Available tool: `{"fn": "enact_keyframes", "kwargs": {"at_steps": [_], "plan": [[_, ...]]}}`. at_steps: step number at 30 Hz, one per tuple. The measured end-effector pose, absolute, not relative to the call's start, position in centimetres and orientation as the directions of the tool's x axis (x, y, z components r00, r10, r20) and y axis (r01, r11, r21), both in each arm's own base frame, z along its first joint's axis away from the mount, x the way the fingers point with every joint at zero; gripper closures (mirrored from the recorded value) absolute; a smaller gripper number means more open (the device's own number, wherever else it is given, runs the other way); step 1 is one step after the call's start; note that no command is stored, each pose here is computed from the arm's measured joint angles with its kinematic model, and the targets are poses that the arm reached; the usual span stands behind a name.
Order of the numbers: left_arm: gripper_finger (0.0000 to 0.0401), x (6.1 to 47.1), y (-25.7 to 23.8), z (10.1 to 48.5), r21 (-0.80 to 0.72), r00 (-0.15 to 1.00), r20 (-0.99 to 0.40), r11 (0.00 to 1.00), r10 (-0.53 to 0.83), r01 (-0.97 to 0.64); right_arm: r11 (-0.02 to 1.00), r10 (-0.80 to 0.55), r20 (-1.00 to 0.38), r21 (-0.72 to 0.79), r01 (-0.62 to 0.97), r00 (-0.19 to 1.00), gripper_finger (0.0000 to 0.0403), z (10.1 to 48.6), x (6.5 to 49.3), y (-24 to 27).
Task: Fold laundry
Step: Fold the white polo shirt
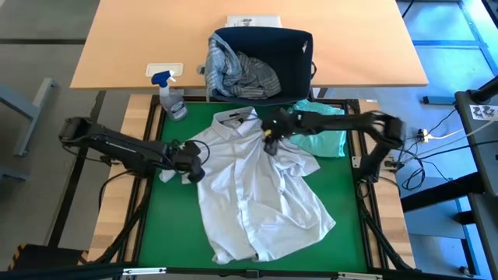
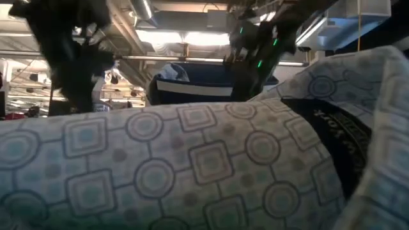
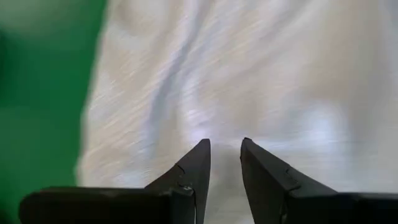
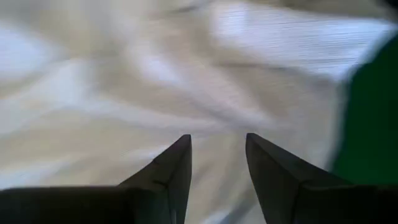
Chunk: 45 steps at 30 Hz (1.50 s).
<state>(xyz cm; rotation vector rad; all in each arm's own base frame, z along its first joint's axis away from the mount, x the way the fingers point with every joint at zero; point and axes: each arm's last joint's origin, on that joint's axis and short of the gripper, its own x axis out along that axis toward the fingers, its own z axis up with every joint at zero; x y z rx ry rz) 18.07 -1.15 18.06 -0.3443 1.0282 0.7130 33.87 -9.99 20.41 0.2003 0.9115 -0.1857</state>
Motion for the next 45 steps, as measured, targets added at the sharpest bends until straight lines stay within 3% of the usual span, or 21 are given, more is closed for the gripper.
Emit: {"fn": "enact_keyframes", "kwargs": {"at_steps": [6, 10, 19, 23, 27, 29, 32, 35, 40, 45], "plan": [[0.0316, 20.7, -4.3, 21.6, -0.243, 0.590, -0.788, 0.791, 0.177, -0.562, 0.985, 0.151, -0.840, 0.175, -0.004, 0.522, 0.0252, 24.5, 30.4, -3.6], [0.0316, 22.0, -7.3, 20.8, -0.417, 0.699, -0.712, 0.760, 0.068, -0.499, 0.971, 0.236, -0.857, 0.190, -0.145, 0.458, 0.0252, 23.1, 27.9, 1.1], [0.0316, 23.6, -14.9, 14.9, -0.490, 0.575, -0.806, 0.704, -0.142, -0.513, 0.955, 0.295, -0.879, 0.266, -0.129, 0.374, 0.0252, 15.9, 21.7, 6.7], [0.0316, 23.7, -17.0, 12.7, -0.454, 0.463, -0.863, 0.716, -0.203, -0.531, 0.982, 0.183, -0.900, 0.152, -0.108, 0.396, 0.0252, 14.5, 20.8, 7.1], [0.0317, 23.0, -17.9, 12.3, -0.408, 0.281, -0.913, 0.709, -0.297, -0.575, 0.996, 0.078, -0.944, 0.058, -0.072, 0.321, 0.0252, 13.4, 19.6, 6.4], [0.0317, 21.9, -18.0, 13.0, -0.339, 0.173, -0.939, 0.723, -0.297, -0.602, 0.997, 0.053, -0.965, 0.036, -0.070, 0.258, 0.0252, 13.3, 19.0, 6.2], [0.0317, 21.0, -17.7, 14.8, -0.245, 0.097, -0.966, 0.732, -0.240, -0.636, 0.996, 0.062, -0.968, 0.043, -0.082, 0.244, 0.0252, 13.6, 18.8, 6.2], [0.0317, 21.5, -17.7, 18.6, -0.311, 0.215, -0.950, 0.706, -0.225, -0.636, 0.995, 0.061, -0.958, 0.037, -0.090, 0.282, 0.0252, 14.4, 19.3, 6.3], [0.0316, 22.2, -18.5, 22.3, -0.446, 0.398, -0.888, 0.642, -0.231, -0.624, 0.990, 0.094, -0.889, 0.036, -0.136, 0.448, 0.0252, 16.8, 21.2, 6.9], [0.0316, 21.7, -20.7, 22.3, -0.519, 0.436, -0.853, 0.552, -0.286, -0.653, 0.988, 0.116, -0.850, 0.047, -0.144, 0.514, 0.0252, 17.4, 21.9, 7.1]]}}
